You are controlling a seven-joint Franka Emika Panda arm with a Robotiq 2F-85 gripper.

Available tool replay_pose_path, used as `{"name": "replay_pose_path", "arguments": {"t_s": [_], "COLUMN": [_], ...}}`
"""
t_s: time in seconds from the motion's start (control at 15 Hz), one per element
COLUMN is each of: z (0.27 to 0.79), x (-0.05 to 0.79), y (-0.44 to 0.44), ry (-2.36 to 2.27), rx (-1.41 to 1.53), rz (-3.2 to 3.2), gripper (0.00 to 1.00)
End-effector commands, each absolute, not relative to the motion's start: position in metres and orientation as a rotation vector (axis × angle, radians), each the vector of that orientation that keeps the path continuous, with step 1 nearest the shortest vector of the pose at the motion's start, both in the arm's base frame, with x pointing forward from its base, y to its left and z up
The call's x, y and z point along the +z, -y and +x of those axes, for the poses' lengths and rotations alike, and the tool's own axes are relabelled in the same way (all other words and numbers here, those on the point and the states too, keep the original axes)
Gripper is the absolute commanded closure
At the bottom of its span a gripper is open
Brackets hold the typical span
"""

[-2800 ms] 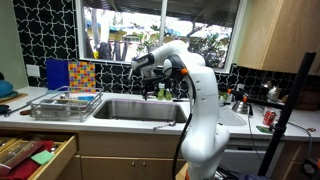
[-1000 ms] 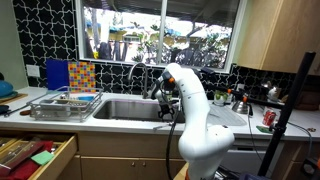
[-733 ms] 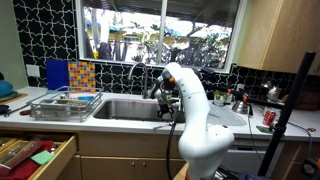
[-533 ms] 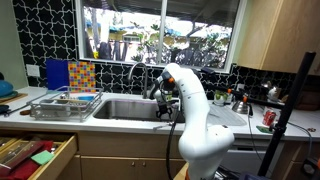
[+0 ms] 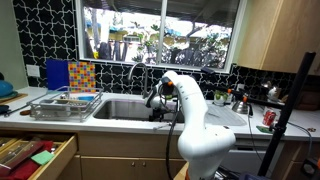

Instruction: Pick up the orange bowl from the blue bowl and put it in the sink, pick up the blue bowl and put it on the dish rack, pick up the orange bowl and put it on the dish rack

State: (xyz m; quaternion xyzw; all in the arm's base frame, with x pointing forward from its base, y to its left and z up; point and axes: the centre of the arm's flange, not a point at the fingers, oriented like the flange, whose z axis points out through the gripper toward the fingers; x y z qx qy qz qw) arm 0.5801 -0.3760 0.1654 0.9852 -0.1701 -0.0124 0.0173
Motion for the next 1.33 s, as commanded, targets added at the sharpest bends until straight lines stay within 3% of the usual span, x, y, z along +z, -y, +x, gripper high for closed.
{"name": "replay_pose_path", "arguments": {"t_s": [0.0,0.27,0.33,1.0,1.27], "z": [0.582,0.584,0.584,0.577,0.575], "x": [0.147,0.136,0.135,0.131,0.148], "y": [0.382,0.381,0.381,0.389,0.389], "ry": [0.347,0.209,0.178,0.042,-0.011], "rx": [0.122,0.168,0.168,0.115,0.095], "rz": [3.123,3.157,3.17,3.165,3.128], "gripper": [0.0,0.0,0.19,0.96,1.0]}}
